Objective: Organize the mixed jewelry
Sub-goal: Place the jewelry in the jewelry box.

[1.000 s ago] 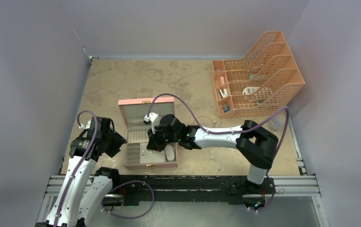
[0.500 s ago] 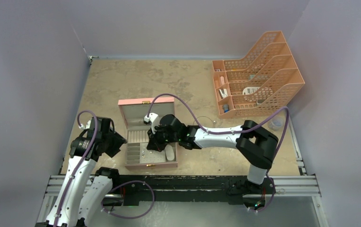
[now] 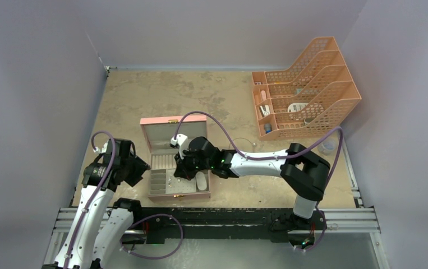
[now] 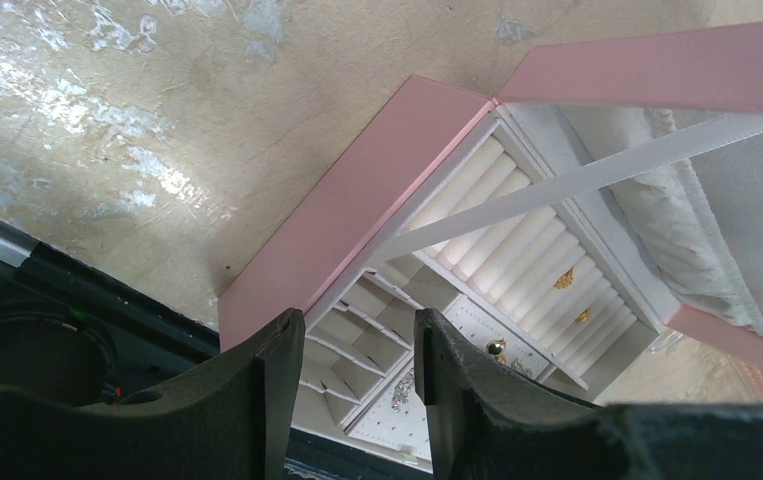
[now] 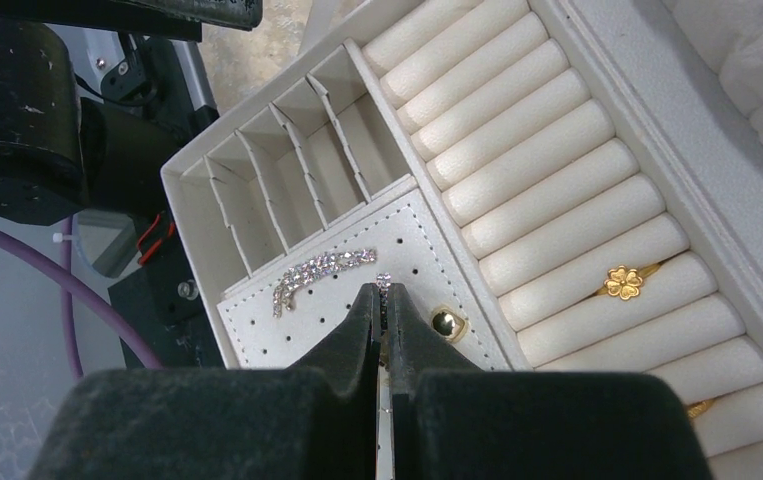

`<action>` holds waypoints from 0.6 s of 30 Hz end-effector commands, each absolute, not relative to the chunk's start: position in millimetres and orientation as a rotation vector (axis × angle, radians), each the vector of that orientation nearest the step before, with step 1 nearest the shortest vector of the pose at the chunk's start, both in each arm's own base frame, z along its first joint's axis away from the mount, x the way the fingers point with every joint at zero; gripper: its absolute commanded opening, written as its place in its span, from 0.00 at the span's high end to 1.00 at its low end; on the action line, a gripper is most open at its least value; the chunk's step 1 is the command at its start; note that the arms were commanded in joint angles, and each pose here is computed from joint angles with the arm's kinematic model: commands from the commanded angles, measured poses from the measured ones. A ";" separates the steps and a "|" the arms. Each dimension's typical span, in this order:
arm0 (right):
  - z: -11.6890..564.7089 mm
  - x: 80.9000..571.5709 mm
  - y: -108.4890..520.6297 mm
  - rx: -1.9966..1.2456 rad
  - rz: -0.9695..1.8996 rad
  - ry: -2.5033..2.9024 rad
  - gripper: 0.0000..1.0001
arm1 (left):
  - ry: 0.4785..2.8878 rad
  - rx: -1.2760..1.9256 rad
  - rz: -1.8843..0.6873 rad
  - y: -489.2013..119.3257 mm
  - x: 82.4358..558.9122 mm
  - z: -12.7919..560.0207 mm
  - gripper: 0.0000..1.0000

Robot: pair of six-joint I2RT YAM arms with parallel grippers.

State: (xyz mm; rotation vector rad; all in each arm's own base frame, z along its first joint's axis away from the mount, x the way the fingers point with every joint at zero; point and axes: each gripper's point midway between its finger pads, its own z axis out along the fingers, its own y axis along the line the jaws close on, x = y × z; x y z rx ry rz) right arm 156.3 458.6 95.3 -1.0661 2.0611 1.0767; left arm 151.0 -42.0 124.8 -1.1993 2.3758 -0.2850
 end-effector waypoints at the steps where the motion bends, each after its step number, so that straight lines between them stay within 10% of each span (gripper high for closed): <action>1: 106.1 163.1 449.8 -1.038 1.010 2.052 1.00 | 2.325 -1.205 -0.307 -40.9 157.7 136.0 0.56; 18: 114.4 153.6 453.8 -1.125 1.066 1.965 1.00 | 2.323 -1.208 -0.303 -40.4 157.6 135.9 0.56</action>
